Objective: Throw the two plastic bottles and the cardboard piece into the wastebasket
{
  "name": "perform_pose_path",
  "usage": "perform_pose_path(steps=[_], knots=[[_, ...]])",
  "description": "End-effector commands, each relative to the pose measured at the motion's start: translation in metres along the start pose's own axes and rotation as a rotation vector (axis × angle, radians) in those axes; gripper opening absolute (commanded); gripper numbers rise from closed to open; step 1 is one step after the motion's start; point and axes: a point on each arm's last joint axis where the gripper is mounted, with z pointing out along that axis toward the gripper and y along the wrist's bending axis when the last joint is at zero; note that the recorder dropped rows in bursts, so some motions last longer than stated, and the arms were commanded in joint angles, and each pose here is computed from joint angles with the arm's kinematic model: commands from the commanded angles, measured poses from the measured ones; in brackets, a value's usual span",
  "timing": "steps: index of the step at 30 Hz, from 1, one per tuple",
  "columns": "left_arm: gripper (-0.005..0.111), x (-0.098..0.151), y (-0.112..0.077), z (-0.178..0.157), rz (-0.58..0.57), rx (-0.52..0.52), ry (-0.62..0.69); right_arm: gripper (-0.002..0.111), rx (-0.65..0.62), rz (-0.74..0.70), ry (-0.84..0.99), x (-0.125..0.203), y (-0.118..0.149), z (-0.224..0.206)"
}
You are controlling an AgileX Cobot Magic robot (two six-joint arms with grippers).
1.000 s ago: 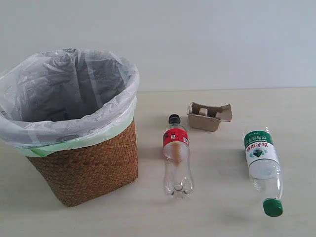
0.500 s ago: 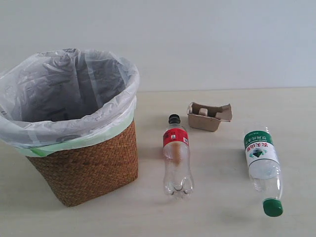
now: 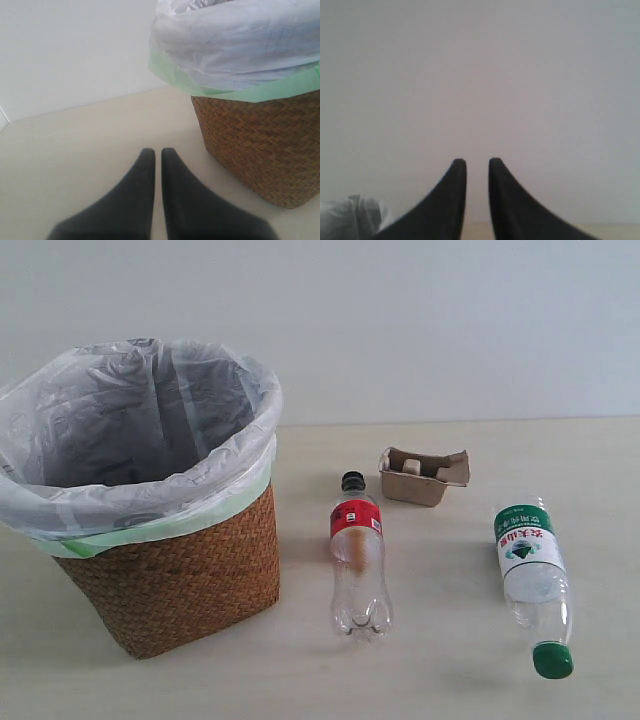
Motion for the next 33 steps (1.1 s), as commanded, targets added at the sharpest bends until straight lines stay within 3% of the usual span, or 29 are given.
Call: perform_pose_path(steps=[1, 3, 4, 8, 16, 27, 33], knots=[[0.004, 0.001, 0.0, 0.0, -0.018, -0.003, -0.002, 0.065, 0.063, -0.042, 0.269, 0.002, -0.001, 0.05], [0.004, 0.001, 0.0, 0.0, -0.018, -0.003, -0.002, 0.099, 0.087, -0.041, 0.374, 0.008, -0.003, 0.07], [0.004, 0.001, 0.0, 0.0, -0.018, -0.003, -0.002, 0.104, 0.103, -0.058, 0.445, 0.015, -0.005, 0.081], [0.004, 0.001, 0.0, 0.0, -0.018, -0.003, -0.002, 0.104, 0.176, -0.058, 0.752, 0.052, -0.013, 0.118], [0.004, 0.001, 0.0, 0.0, -0.018, -0.003, -0.002, 0.104, 0.274, -0.017, 1.111, 0.139, -0.03, 0.168], [0.004, 0.001, 0.0, 0.0, -0.018, -0.003, -0.002, 0.104, 0.402, -0.031, 1.23, 0.222, -0.053, 0.204], [0.004, 0.001, 0.0, 0.0, -0.018, -0.003, -0.002, 0.104, 0.396, -0.02, 1.209, 0.253, -0.058, 0.217]])
